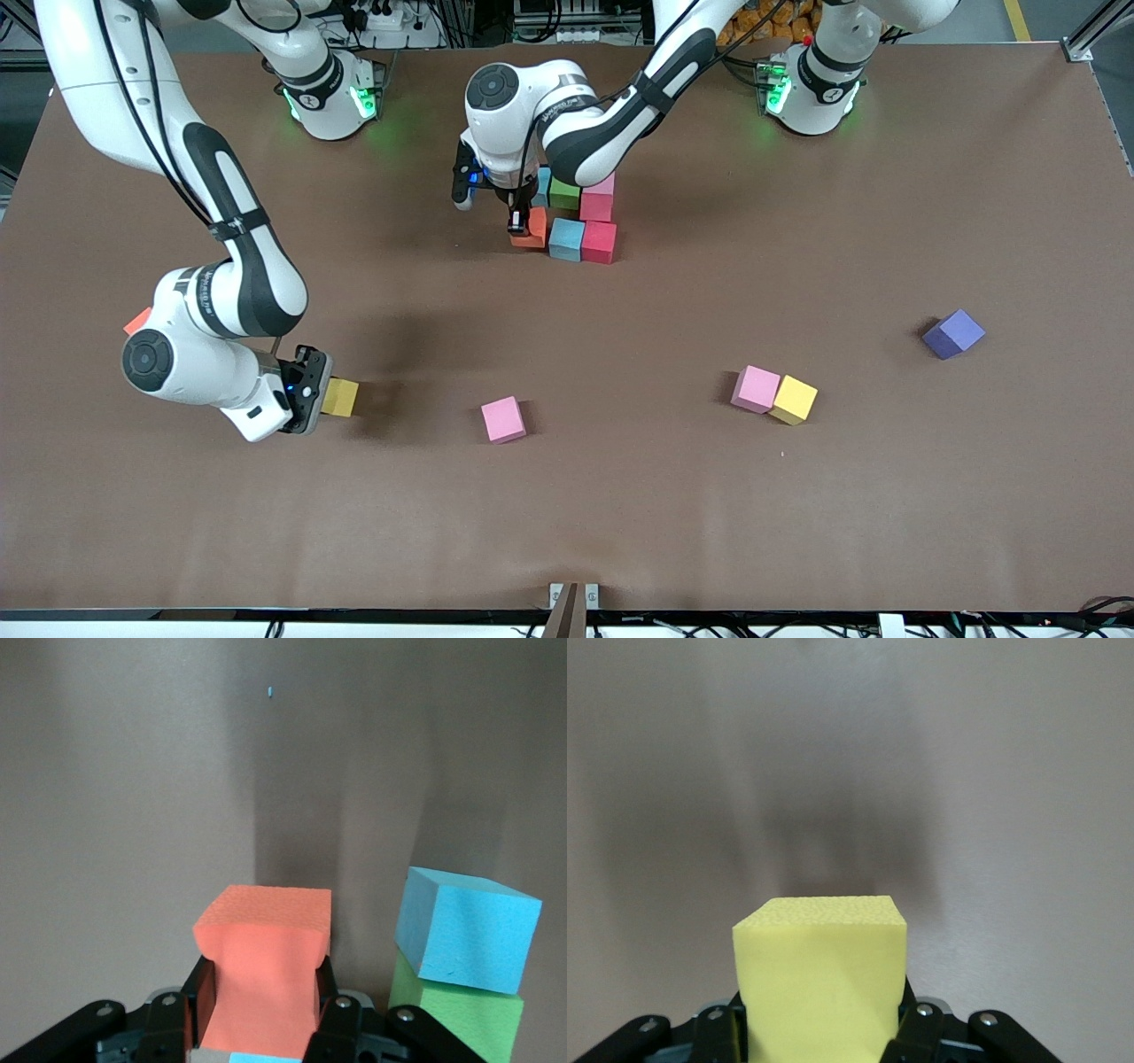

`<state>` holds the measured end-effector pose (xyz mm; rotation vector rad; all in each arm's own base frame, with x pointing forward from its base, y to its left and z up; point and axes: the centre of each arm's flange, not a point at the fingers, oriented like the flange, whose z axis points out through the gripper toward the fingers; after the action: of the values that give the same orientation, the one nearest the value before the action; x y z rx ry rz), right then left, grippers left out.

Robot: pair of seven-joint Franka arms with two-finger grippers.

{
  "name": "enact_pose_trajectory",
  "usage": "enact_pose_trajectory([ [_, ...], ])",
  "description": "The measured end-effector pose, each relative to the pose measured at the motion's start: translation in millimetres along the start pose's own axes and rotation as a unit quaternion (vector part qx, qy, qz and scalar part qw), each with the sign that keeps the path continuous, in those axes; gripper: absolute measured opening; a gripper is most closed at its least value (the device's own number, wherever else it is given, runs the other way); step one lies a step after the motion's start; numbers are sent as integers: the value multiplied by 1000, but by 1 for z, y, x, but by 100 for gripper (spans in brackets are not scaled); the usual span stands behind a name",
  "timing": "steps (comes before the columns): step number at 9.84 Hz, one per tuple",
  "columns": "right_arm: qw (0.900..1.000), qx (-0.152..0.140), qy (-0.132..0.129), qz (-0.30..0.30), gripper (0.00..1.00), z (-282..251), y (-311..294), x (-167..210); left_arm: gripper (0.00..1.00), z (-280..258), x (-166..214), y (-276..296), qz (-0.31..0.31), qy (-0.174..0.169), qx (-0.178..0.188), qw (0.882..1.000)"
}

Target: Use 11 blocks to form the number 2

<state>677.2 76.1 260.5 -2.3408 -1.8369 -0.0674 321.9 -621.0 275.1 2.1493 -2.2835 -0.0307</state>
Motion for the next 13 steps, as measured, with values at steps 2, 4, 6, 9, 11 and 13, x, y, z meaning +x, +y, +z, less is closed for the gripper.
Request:
enact_pose_trajectory([
  [2,1000,-4,2,12,57,-5,2,1,48,6,2,3,6,-5,1,1000],
  [4,999,4,0,44,57,-4,1,2,48,13,3,6,11,-10,1,1000],
  [6,997,10,-2,80,57,-10,-6,19,48,18,3,7,12,-14,0,1000],
  [9,992,17,-9,127,57,-28,-28,59,48,27,3,9,18,-20,0,1000],
  [11,984,21,-14,177,57,-41,-41,77,48,31,5,13,21,-22,-2,1000],
  [13,970,31,-25,241,57,-52,-52,87,48,35,5,14,22,-24,-4,999],
])
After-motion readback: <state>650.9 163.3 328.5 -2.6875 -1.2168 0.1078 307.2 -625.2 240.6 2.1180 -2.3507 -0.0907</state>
